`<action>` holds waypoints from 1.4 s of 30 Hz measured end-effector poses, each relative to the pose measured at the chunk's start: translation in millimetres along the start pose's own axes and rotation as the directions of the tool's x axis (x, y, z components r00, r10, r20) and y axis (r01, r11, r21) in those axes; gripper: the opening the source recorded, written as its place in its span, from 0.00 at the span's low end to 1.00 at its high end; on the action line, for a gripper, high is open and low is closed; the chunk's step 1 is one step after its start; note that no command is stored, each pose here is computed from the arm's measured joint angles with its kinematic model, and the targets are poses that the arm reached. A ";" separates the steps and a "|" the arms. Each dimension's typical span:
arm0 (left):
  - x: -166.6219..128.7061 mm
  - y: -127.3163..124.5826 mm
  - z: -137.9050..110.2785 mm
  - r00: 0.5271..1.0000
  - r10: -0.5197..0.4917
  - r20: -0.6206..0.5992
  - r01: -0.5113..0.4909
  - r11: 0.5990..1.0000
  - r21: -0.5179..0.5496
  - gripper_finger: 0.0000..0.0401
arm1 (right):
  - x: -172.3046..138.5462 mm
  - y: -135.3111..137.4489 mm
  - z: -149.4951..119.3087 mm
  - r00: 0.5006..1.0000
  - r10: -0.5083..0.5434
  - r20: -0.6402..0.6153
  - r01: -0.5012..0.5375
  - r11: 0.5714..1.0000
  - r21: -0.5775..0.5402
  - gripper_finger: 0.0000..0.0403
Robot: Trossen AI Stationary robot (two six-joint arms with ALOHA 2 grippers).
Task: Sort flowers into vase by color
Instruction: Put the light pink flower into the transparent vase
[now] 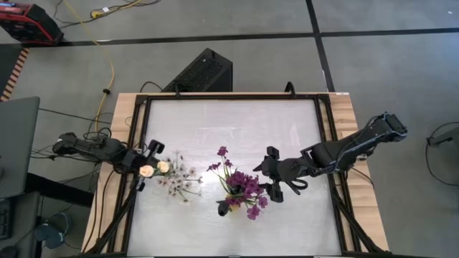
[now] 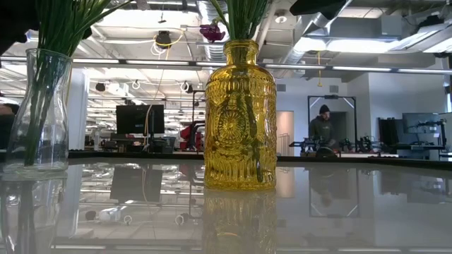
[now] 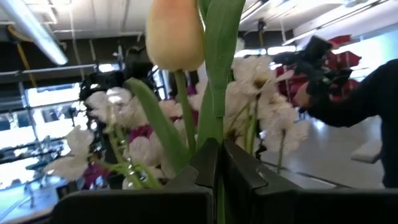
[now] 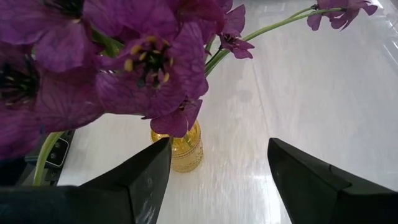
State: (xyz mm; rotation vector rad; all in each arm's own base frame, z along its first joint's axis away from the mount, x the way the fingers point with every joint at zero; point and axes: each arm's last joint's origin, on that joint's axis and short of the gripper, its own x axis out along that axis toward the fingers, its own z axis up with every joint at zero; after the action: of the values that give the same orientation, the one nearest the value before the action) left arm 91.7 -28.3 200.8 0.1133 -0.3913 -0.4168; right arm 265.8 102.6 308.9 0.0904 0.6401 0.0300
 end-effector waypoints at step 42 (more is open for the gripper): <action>0.2 0.4 -6.9 0.990 0.019 -0.141 -0.048 0.978 -0.204 0.10 | -0.1 0.9 -0.3 1.000 0.014 -0.005 -0.014 1.000 0.000 0.72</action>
State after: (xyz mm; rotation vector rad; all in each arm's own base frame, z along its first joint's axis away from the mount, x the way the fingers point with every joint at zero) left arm 94.7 -27.8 194.5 -0.0667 -0.2109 -0.4112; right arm 265.5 103.5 308.9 0.0944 0.6440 0.0438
